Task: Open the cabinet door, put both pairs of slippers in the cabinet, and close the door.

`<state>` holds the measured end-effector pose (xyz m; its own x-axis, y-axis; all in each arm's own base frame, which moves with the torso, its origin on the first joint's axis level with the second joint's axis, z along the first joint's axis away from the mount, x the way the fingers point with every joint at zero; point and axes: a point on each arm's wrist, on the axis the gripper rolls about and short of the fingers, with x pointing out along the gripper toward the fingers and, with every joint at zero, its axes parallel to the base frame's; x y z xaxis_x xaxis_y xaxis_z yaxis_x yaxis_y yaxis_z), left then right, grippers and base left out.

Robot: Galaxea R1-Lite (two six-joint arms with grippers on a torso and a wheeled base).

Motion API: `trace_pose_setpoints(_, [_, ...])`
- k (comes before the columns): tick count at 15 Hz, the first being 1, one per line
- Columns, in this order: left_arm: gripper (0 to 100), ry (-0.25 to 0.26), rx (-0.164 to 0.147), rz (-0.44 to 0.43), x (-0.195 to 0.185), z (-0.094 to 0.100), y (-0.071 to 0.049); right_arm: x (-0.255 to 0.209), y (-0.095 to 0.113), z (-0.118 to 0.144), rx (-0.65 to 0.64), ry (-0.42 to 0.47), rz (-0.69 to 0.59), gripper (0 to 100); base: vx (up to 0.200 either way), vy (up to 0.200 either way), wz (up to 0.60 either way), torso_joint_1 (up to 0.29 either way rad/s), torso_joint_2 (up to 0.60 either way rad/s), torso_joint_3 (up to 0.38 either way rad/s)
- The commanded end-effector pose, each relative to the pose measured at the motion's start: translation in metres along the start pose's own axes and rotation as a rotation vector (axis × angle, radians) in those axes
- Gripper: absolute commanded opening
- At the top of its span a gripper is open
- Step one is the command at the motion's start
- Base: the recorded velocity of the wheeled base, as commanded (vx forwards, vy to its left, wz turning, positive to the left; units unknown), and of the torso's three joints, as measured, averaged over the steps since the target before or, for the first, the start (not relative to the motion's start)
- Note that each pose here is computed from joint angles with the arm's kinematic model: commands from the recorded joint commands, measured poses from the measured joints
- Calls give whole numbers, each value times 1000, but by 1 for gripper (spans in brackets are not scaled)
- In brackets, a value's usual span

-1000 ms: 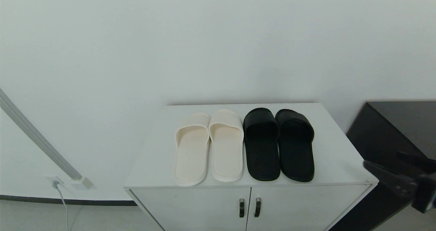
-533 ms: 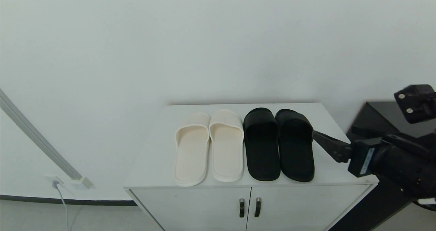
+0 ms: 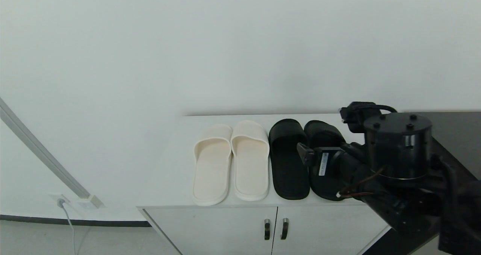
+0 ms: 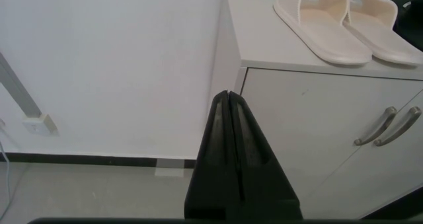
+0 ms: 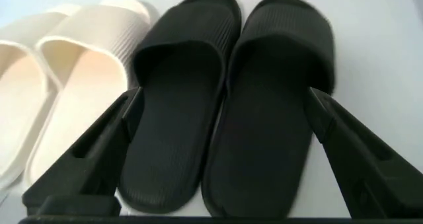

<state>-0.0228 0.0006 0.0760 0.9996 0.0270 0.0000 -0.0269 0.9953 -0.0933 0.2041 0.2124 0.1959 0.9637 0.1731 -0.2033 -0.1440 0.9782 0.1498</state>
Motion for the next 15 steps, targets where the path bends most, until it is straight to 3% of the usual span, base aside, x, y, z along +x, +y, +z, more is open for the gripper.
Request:
trace_pose_setpoints(1, [0,0,0,1,0,0,0,24,9,-18,-23,40,-37,100,0,0,0,0,0,0])
trace_pose_setpoints(5, [0,0,0,1,0,0,0,54,5,-27,-32,49,-108,100,0,0,0,0,0,0])
trace_pose_setpoints(10, [0,0,-2,-1,0,0,0,77,13,-27,-54,23,-122,100,0,0,0,0,0,0])
trace_pose_setpoints(15, [0,0,-2,1,0,0,0,108,7,-28,-101,-58,-166,100,0,0,0,0,0,0])
